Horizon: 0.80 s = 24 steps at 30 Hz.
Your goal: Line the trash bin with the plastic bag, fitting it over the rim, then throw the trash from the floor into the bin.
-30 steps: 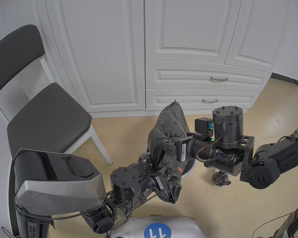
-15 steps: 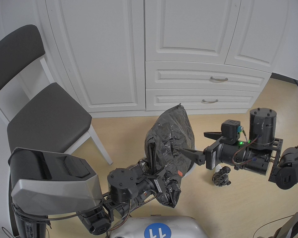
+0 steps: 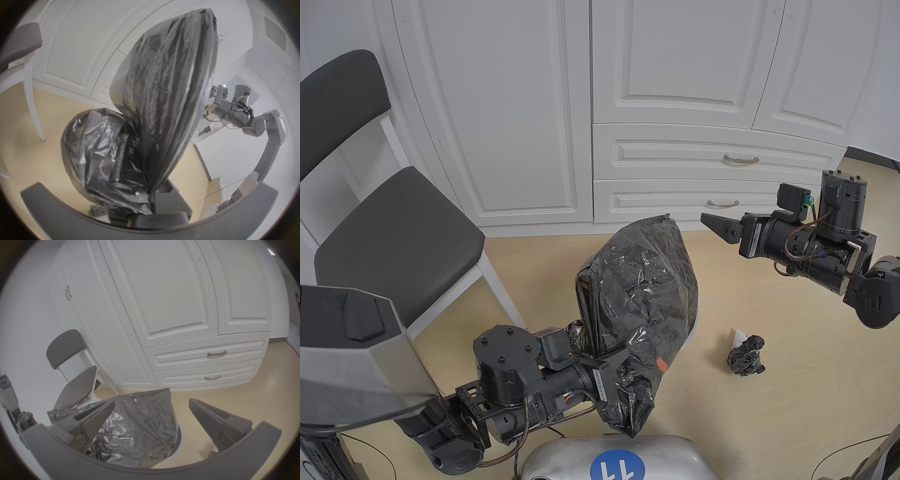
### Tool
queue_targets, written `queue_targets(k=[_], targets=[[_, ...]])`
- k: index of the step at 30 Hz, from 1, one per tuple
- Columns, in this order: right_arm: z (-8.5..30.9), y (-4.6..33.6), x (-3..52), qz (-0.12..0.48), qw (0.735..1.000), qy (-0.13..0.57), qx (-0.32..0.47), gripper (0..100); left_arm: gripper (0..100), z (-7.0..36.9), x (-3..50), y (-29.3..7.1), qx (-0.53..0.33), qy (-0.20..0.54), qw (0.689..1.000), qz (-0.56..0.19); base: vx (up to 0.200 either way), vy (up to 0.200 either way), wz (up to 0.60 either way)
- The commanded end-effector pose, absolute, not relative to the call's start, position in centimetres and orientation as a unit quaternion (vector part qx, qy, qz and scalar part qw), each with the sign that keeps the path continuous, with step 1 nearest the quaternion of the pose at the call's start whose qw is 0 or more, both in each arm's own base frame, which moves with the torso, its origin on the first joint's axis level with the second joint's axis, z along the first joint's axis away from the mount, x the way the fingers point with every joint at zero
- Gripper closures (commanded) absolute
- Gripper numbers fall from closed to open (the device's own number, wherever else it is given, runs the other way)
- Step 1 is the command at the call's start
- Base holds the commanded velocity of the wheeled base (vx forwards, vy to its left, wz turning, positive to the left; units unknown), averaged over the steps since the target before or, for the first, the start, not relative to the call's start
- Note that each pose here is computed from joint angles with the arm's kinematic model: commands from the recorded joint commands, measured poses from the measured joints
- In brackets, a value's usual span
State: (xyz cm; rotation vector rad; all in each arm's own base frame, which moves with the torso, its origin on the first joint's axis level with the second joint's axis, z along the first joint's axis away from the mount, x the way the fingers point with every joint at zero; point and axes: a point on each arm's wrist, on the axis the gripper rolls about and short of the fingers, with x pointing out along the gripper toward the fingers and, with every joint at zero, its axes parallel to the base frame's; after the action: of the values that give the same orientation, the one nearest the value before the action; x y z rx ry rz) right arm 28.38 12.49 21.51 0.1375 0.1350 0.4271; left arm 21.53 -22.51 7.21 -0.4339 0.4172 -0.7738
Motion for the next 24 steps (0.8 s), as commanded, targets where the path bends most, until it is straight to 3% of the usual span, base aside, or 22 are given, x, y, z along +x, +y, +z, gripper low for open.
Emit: queue_targets(k=[1,11,17,24], targets=[[20.4,12.9,30.6,0.201,0.973,0.083,0.078,0,100,8.1,21.7,-22.4,-0.207,0.204,0.883,-0.369,0.000,0.000,0.00],[18.5,13.2,34.5,0.170,0.970,0.142,0.101,0,100,7.4,22.5,-21.8,-0.197,0.242,0.881,-0.355,0.000,0.000,0.00],[19.3,13.3,36.7,0.131,0.950,0.233,0.162,0,100,7.8,22.3,-20.8,-0.189,0.277,0.870,-0.360,0.000,0.000,0.00],[17.3,14.0,39.2,0.109,0.936,0.264,0.204,0,100,8.1,21.8,-20.4,-0.180,0.299,0.862,-0.368,0.000,0.000,0.00]])
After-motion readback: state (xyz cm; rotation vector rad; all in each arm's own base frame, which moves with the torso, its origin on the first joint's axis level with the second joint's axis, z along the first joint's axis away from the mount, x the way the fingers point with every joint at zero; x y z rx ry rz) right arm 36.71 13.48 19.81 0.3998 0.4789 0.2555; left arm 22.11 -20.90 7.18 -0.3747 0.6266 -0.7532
